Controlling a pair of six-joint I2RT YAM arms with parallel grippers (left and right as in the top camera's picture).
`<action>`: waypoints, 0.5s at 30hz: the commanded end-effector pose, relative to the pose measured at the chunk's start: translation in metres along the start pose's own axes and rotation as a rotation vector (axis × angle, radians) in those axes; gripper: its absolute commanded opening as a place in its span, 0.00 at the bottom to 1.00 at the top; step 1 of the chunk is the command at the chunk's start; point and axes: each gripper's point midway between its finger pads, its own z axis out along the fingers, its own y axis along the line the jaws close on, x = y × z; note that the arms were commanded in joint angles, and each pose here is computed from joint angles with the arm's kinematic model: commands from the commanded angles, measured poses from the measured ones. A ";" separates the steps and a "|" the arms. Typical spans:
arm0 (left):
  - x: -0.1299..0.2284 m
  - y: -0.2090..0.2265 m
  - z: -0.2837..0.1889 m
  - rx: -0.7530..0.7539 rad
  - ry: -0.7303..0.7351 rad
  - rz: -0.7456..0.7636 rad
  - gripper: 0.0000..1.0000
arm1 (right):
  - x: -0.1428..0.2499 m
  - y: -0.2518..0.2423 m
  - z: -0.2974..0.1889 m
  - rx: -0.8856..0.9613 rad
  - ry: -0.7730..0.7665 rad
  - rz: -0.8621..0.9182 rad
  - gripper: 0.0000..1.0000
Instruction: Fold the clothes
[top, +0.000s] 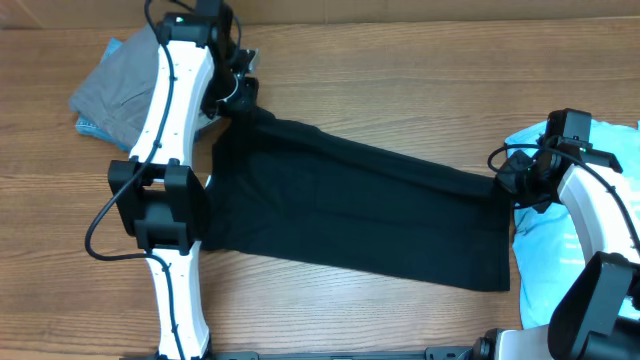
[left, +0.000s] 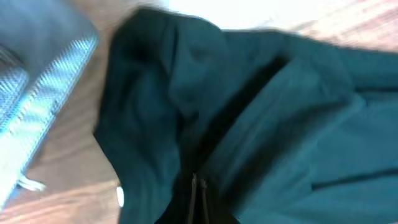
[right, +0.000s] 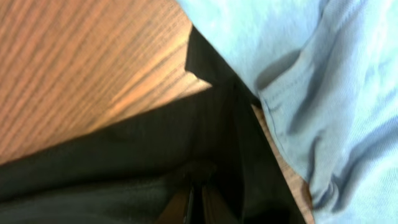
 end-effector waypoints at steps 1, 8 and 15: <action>0.003 -0.021 -0.026 0.103 -0.040 0.069 0.04 | -0.009 0.002 -0.008 0.004 -0.023 0.002 0.04; 0.024 -0.017 -0.052 0.040 -0.015 0.064 0.04 | -0.003 -0.001 -0.009 0.017 0.006 0.005 0.04; 0.047 -0.017 -0.085 -0.007 -0.014 0.054 0.04 | 0.006 -0.004 -0.010 0.028 0.041 -0.013 0.04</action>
